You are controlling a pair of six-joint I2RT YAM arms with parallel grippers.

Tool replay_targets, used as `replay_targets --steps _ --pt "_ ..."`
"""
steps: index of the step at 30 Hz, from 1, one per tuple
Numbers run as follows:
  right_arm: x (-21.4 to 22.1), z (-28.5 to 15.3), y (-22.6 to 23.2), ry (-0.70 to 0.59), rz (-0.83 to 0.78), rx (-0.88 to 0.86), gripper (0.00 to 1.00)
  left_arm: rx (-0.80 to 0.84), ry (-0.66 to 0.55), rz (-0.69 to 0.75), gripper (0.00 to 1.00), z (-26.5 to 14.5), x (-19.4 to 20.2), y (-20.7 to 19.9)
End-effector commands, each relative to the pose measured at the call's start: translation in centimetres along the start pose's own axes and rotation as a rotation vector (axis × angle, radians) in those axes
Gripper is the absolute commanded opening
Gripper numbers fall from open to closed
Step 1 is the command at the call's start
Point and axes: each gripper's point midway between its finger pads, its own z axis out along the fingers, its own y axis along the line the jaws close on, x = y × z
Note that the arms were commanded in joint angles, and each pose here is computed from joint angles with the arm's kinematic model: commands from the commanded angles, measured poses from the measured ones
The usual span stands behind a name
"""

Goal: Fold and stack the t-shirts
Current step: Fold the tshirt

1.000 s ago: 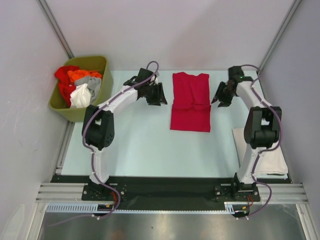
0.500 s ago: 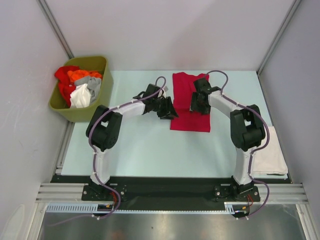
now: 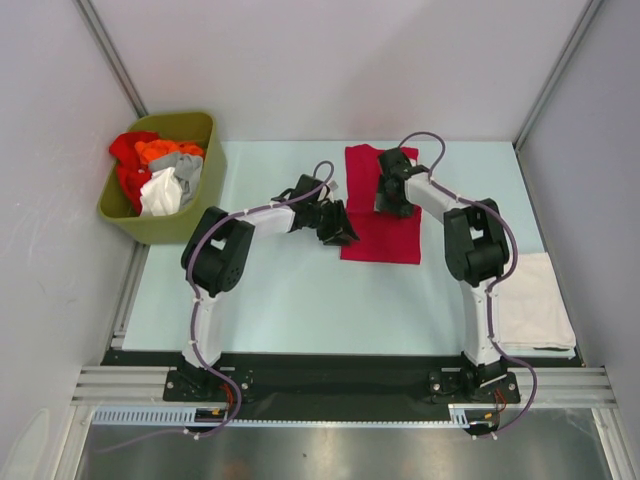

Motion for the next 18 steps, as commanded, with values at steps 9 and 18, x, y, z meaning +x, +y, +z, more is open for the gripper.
replay_targets --steps 9,18 --pt "-11.9 -1.5 0.5 -0.182 0.047 -0.021 0.62 0.017 -0.082 0.165 0.46 -3.9 -3.0 -3.9" --pt "-8.2 -6.3 -2.1 -0.081 0.142 -0.226 0.61 0.085 -0.100 0.160 0.46 -1.7 -5.5 -5.1"
